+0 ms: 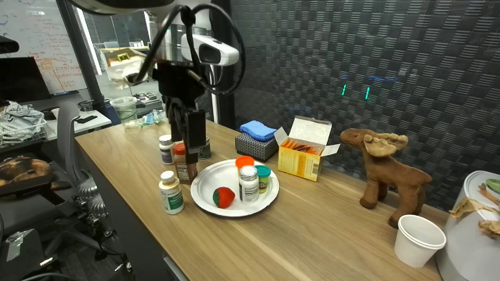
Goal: Put the bottles on the white tray
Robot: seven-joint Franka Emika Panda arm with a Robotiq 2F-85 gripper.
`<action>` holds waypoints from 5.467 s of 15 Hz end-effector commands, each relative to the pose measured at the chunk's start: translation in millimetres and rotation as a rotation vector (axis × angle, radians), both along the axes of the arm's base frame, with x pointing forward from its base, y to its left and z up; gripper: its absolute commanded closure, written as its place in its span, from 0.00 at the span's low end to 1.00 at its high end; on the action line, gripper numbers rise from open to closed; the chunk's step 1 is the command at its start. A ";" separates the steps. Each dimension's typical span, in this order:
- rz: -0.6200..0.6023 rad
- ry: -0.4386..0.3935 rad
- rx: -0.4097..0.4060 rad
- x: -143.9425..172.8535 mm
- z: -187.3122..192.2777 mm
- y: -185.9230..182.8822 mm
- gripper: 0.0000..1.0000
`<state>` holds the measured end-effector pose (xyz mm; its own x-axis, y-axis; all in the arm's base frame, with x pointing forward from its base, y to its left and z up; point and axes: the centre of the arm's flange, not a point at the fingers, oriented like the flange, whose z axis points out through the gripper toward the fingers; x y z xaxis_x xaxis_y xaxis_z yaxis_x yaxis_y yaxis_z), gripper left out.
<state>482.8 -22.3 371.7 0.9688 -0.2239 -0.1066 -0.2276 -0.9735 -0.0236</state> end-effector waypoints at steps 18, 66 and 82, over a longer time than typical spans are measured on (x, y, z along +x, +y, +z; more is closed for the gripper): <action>0.080 -0.060 -0.050 -24.9 -60.2 47.3 0.34; -0.003 -0.146 -0.148 111.5 -46.8 6.1 0.85; 0.005 -0.168 -0.059 83.6 22.0 31.1 0.00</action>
